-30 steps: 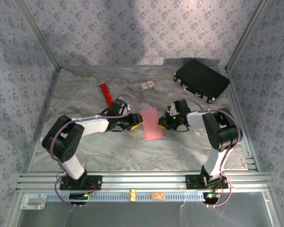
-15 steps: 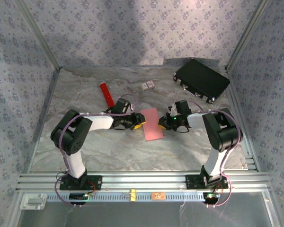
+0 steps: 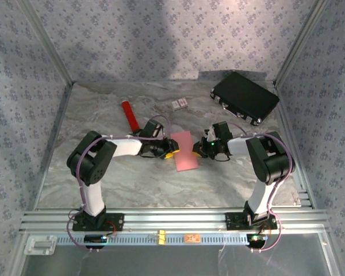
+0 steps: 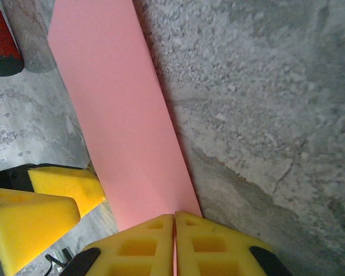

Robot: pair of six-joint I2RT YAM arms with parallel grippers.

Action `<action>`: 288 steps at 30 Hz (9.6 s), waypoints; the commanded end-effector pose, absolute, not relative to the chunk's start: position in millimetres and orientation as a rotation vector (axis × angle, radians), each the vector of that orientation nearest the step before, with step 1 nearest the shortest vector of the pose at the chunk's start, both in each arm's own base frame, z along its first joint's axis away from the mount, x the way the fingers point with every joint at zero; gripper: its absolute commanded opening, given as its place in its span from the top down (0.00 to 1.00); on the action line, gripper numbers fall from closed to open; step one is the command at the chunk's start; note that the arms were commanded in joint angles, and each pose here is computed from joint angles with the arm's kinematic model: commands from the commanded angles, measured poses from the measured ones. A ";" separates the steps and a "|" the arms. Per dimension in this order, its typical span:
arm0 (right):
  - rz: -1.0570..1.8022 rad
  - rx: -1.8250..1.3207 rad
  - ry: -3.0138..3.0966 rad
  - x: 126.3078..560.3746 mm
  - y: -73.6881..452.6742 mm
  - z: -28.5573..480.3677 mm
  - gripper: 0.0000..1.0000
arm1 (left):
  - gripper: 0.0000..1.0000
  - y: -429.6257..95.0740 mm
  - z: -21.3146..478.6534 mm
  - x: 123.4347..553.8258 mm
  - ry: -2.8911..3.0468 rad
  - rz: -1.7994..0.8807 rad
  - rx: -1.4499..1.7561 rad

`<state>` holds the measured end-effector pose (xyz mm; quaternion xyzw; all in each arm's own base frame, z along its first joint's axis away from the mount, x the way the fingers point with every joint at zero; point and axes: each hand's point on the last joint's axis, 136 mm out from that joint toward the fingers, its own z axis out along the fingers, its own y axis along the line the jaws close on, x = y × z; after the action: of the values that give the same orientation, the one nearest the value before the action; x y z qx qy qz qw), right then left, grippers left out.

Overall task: Fold a paper plane with a square sheet of paper (pick it up from the middle)
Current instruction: Third fold the triangle at the center of the table.

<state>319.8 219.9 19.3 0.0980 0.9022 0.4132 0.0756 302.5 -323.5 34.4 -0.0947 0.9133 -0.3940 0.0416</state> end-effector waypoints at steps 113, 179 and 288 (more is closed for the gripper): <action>1.107 0.402 2.823 300.2 201.7 -4.6 0.89 | 0.81 -326.9 37.7 314.2 2.719 -1.291 -0.292; 0.155 -1.147 1.910 239.1 296.9 78.3 0.41 | 1.00 -290.4 71.4 305.7 2.657 -1.446 -0.460; 1.118 -0.703 2.472 217.5 317.7 51.2 0.96 | 0.95 -306.5 11.3 317.4 2.950 -1.089 -0.135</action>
<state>218.3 318.7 57.2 -0.2558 0.8671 0.3877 0.1798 324.3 -307.1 21.4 -0.0592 0.9287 -0.3659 0.0101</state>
